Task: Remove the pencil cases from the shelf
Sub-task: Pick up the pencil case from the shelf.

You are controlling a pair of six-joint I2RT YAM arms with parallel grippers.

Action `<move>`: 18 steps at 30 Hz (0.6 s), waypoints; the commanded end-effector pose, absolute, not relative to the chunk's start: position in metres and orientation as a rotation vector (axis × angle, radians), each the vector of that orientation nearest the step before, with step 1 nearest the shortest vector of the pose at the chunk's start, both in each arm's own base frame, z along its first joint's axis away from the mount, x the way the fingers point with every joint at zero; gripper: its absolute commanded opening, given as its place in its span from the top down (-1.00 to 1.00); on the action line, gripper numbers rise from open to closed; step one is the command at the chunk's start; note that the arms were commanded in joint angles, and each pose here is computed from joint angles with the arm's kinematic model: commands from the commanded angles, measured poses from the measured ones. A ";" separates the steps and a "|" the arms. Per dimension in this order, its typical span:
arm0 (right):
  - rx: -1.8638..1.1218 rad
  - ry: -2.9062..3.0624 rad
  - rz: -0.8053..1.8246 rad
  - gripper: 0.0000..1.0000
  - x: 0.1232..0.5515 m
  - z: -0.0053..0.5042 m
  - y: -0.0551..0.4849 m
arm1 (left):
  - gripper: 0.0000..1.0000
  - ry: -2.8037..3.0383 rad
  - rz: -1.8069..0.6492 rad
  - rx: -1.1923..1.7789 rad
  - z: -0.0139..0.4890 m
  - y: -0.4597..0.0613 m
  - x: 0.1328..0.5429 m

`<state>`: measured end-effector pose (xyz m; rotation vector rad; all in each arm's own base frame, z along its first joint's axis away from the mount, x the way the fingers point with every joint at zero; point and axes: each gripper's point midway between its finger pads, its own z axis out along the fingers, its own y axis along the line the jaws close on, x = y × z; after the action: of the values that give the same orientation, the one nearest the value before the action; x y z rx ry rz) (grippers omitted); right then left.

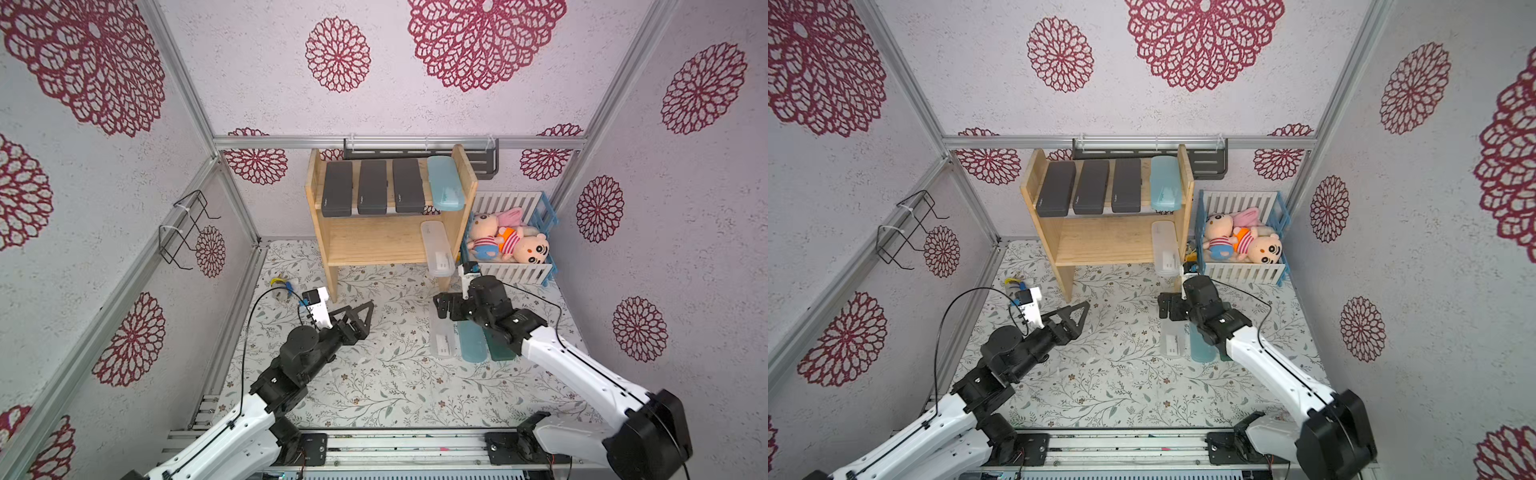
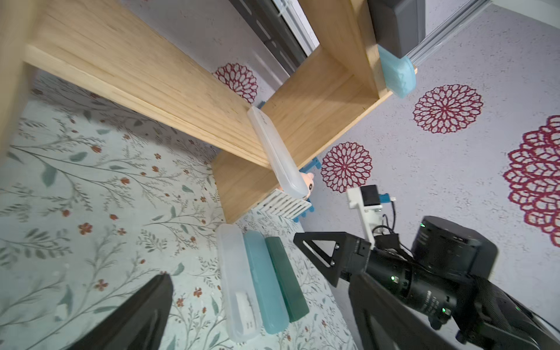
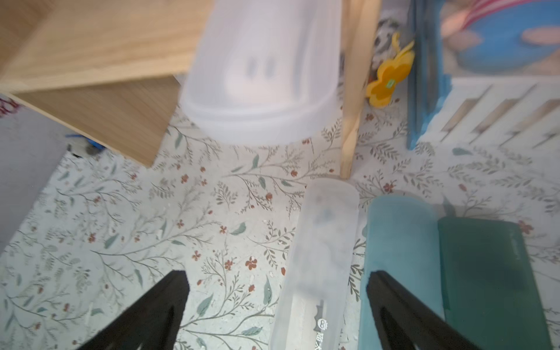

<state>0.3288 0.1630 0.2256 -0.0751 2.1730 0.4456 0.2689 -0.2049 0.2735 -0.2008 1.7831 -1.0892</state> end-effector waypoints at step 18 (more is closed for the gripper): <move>0.069 1.911 0.630 -0.98 0.293 0.334 0.119 | -0.85 1.837 -1.630 -0.209 0.276 -0.352 0.347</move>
<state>0.2969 0.1168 0.3051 0.0714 1.9798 0.5672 0.3475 -0.3330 0.2712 -0.2188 1.8585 -1.5110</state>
